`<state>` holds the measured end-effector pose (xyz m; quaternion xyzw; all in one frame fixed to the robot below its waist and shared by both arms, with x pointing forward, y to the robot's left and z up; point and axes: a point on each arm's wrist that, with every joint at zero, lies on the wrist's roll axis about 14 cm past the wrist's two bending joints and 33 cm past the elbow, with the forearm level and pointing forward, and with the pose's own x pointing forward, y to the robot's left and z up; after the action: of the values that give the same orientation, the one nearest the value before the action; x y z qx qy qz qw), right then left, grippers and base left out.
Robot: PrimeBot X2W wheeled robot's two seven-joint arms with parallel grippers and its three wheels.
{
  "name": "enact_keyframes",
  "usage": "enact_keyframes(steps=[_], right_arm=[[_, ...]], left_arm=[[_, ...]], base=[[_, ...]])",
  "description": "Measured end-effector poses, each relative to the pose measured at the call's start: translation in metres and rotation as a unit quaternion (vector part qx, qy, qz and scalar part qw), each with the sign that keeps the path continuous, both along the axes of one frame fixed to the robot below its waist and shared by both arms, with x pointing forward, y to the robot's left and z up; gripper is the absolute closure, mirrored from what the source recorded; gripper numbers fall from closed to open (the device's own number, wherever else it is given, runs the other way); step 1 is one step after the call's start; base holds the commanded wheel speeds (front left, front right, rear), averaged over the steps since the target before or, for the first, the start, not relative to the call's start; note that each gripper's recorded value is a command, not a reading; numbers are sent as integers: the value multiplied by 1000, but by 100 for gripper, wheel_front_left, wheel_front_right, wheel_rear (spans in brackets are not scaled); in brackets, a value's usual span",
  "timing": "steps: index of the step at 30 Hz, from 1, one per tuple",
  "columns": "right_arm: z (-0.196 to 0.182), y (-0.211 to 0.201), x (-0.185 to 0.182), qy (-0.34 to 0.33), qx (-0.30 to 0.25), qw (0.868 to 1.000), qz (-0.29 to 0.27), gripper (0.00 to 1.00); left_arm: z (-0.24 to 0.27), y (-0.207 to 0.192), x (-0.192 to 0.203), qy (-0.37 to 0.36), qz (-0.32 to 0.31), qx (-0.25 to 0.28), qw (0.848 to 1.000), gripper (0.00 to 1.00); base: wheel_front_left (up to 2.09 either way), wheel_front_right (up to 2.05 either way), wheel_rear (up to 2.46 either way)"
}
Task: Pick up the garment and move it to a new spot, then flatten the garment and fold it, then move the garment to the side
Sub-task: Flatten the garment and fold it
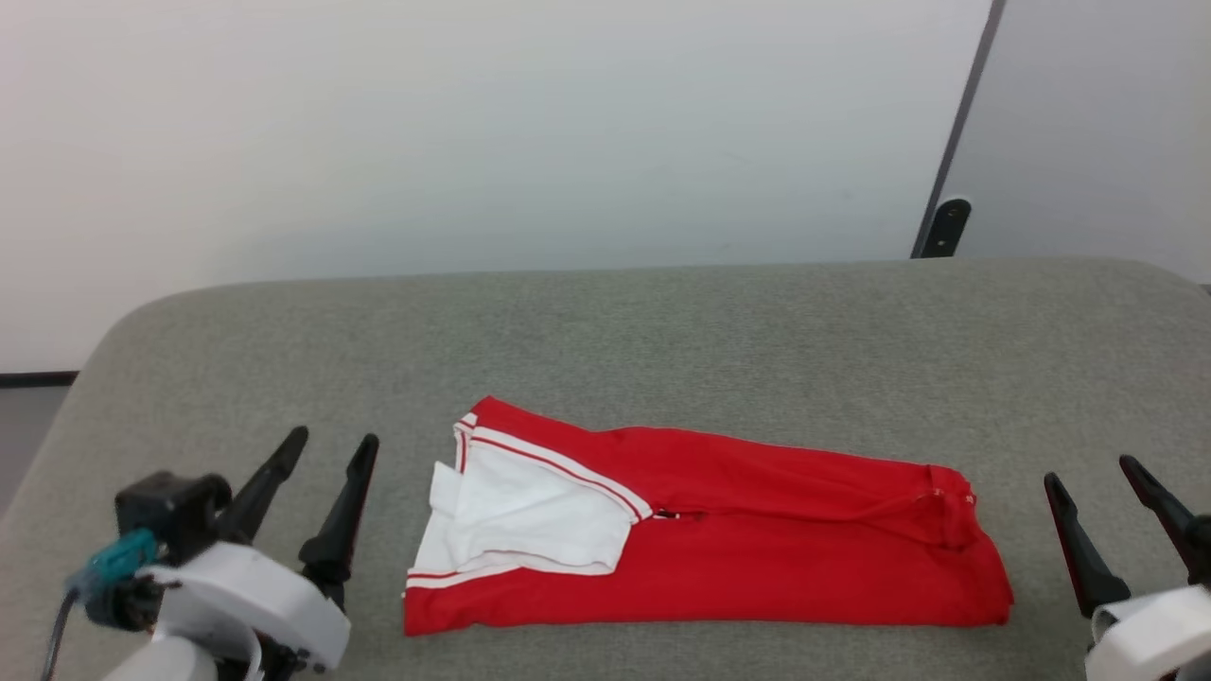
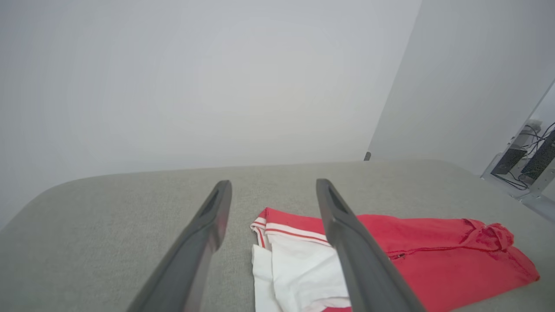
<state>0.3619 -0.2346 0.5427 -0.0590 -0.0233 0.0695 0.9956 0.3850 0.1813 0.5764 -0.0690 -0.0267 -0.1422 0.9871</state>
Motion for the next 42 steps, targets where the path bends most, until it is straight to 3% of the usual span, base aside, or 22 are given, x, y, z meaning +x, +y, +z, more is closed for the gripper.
enact_keyframes(steps=[10,16,27,32,35,38,42], right_arm=[[-2,-35,-37,-10,6,997,-77,0],[-9,-52,-57,-2,12,994,-113,0],[-19,-41,-47,22,17,995,-95,0],[-33,-25,-19,88,25,994,-59,0],[-49,-10,0,160,18,986,-29,0],[-56,1,20,224,13,974,-7,0],[-72,11,38,318,2,948,13,0]], left_arm=[[15,-12,-3,-65,22,-30,997,0],[9,-26,-6,-87,-4,-32,996,0],[-14,-11,-14,-76,13,-19,997,0],[-14,-2,-16,-77,28,-20,996,0],[-15,0,-20,-75,29,-17,997,0],[-16,6,-23,-73,36,-15,997,0],[-15,12,-24,-73,46,-22,996,0]], base=[[0,0,0],[0,0,0],[0,0,0],[0,0,0],[0,0,0],[0,0,0],[0,0,0]])
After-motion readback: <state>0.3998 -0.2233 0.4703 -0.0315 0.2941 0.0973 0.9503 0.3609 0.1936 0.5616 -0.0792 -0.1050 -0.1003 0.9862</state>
